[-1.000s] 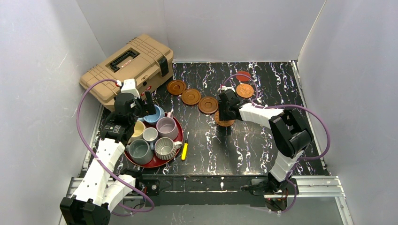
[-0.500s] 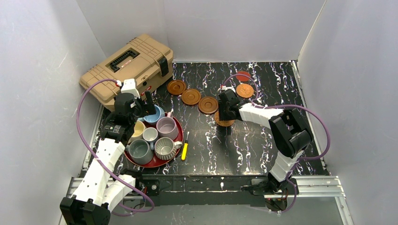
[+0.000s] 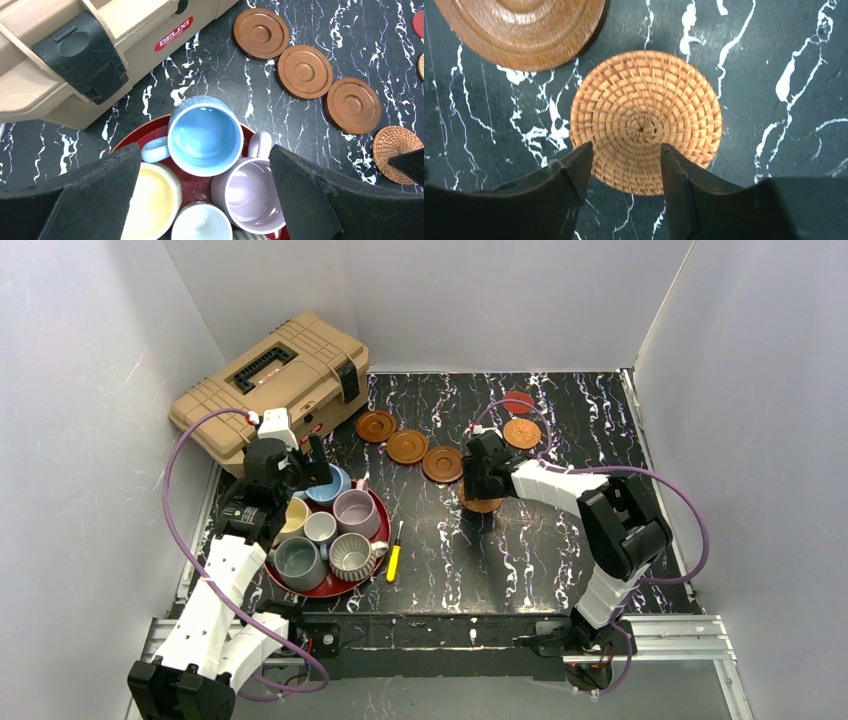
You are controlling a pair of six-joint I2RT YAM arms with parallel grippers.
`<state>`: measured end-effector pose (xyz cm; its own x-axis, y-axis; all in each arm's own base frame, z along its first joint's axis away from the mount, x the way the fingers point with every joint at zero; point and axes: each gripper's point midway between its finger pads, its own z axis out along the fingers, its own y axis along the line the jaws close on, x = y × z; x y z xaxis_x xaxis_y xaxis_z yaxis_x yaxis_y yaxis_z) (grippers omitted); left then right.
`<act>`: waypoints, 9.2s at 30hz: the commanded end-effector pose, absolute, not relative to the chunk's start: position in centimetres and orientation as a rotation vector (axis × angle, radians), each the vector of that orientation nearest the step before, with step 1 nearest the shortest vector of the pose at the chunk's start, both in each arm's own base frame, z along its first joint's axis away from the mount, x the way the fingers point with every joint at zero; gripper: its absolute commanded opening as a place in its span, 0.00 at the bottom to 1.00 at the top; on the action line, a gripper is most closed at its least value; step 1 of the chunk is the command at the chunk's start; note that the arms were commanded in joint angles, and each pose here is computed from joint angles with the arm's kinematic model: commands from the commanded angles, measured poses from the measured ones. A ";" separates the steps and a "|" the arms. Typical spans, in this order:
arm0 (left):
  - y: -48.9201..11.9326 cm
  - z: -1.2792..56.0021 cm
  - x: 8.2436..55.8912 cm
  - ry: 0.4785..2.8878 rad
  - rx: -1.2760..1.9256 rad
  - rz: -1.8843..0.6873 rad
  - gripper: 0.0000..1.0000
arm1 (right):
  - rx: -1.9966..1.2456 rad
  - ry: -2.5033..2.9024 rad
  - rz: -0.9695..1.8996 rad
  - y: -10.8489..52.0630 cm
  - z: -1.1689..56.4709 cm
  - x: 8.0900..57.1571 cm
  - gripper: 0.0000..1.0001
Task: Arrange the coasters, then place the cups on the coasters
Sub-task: Move the coaster to the center of the board.
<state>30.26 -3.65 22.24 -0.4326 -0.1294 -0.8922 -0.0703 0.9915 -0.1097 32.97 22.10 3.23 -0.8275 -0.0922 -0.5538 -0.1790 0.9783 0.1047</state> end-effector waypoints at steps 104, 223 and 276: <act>-3.5 24.0 29.9 1.972 -0.146 -0.082 0.99 | 0.118 2.587 0.067 8.6 5.9 33.6 0.89; -3.5 23.7 30.0 1.983 -0.146 -0.077 0.99 | 0.023 2.680 0.135 13.6 2.5 27.4 0.62; -3.6 23.7 30.0 1.984 -0.143 -0.082 0.99 | 0.210 2.601 0.347 13.3 4.0 28.1 0.65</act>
